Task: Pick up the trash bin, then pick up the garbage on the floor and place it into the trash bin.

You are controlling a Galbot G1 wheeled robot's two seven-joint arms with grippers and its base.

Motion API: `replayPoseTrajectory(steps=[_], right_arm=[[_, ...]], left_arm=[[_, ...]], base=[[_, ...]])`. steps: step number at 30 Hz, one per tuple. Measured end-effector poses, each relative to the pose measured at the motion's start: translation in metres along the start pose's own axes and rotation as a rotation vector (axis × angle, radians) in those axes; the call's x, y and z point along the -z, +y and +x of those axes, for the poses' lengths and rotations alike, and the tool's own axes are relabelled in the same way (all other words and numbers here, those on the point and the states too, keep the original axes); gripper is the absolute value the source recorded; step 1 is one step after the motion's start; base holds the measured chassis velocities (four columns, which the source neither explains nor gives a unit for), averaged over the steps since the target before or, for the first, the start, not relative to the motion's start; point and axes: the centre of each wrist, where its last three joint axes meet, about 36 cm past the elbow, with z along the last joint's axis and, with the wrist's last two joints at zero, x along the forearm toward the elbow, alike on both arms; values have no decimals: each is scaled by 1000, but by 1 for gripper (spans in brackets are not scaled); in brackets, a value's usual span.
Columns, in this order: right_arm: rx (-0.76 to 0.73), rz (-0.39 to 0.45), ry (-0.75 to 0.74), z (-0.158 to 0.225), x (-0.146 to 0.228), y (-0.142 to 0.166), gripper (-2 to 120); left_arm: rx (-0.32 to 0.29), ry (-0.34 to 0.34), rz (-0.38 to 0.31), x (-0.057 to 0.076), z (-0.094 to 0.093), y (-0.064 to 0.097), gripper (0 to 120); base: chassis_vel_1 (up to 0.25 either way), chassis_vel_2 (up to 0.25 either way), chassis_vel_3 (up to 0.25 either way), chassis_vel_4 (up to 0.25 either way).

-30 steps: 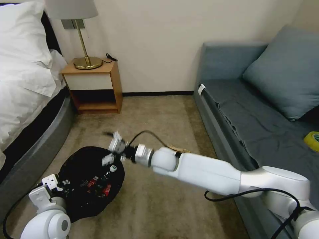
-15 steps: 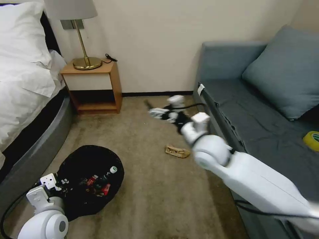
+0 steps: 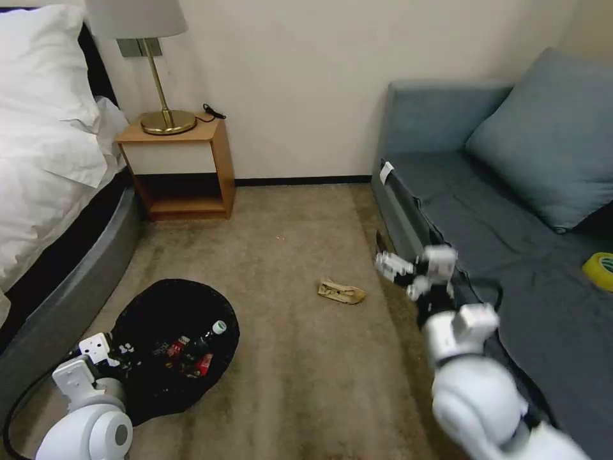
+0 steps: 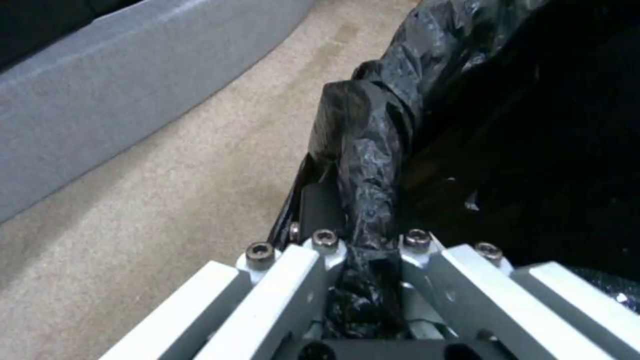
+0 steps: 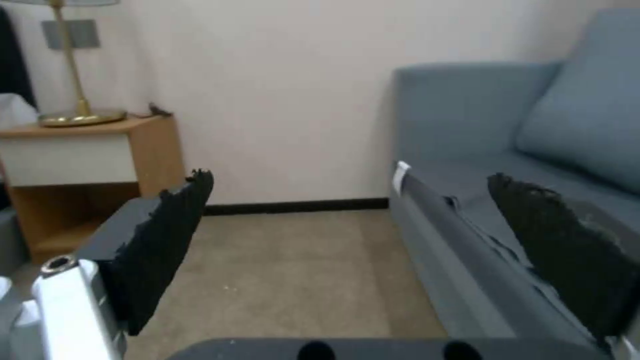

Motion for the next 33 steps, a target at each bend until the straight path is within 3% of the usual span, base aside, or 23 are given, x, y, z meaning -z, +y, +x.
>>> replayPoseTrajectory(steps=[6, 19, 33], right_arm=[[-3, -28, 19, 13, -9, 16, 100], [52, 3, 13, -3, -18, 9, 100], [77, 31, 28, -12, -27, 4, 100]], left_arm=[[-3, -2, 7, 1, 0, 1, 2], [-1, -6, 16, 1, 0, 2, 2], [-1, -5, 21, 0, -2, 2, 2]], base=[[0, 0, 0, 0], [-21, 19, 18, -21], [-162, 170, 158, -163]])
